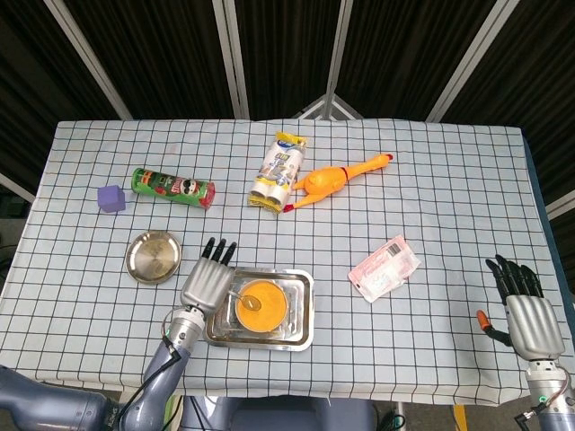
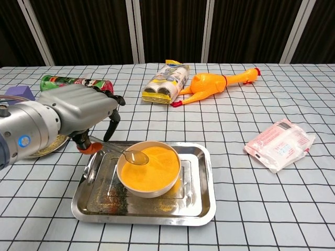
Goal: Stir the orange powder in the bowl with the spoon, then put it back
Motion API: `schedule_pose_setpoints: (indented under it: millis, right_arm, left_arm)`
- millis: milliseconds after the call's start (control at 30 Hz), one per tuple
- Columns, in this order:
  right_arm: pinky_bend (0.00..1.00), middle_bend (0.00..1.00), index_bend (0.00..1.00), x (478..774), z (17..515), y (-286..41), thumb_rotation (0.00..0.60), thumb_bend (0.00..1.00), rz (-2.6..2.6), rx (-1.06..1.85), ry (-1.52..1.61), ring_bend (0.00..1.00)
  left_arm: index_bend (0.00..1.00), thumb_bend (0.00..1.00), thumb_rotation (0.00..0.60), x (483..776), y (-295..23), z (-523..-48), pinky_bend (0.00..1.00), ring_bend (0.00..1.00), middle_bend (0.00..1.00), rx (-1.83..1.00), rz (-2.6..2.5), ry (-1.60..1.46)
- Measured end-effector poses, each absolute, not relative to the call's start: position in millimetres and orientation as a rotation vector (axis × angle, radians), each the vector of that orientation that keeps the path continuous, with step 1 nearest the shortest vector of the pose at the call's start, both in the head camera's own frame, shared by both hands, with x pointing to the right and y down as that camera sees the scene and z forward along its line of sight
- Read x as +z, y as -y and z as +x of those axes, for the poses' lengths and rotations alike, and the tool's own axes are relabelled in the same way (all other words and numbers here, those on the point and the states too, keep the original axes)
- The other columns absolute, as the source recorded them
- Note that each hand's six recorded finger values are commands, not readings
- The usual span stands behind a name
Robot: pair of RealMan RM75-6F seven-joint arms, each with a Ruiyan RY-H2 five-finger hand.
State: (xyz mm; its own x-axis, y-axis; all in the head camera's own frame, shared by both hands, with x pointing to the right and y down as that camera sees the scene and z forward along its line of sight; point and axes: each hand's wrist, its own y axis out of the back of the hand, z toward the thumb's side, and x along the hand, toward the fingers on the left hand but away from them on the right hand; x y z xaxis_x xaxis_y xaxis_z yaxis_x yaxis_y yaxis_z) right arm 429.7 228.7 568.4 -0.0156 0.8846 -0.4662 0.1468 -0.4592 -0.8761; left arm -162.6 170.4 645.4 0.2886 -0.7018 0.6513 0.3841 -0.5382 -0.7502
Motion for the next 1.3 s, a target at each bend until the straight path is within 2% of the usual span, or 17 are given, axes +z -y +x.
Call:
schedule_pose_setpoints:
  millis: [600, 767, 833, 1300]
  right_arm:
    - [0.00, 0.00, 0.00, 569, 430, -229, 0.600, 0.40, -1.650, 1.533, 1.085, 0.00]
    - [0.00, 0.00, 0.00, 569, 430, -229, 0.600, 0.40, -1.650, 1.533, 1.086, 0.00]
    - [0.00, 0.00, 0.00, 569, 430, -229, 0.600, 0.40, -1.650, 1.534, 1.086, 0.00]
    - [0.00, 0.00, 0.00, 569, 430, -229, 0.600, 0.40, -1.654, 1.536, 1.088, 0.00]
  left_arm:
    - [0.50, 0.51, 0.600, 653, -177, -150, 0.00, 0.00, 0.04, -1.437, -1.627, -0.301]
    - [0.45, 0.39, 0.600, 652, -177, -147, 0.00, 0.00, 0.02, -1.439, -1.631, -0.304]
    - [0.43, 0.37, 0.600, 651, -177, -147, 0.00, 0.00, 0.01, -1.439, -1.637, -0.308]
    - [0.30, 0.34, 0.600, 622, -166, -165, 0.01, 0.01, 0.02, -1.425, -1.682, -0.391]
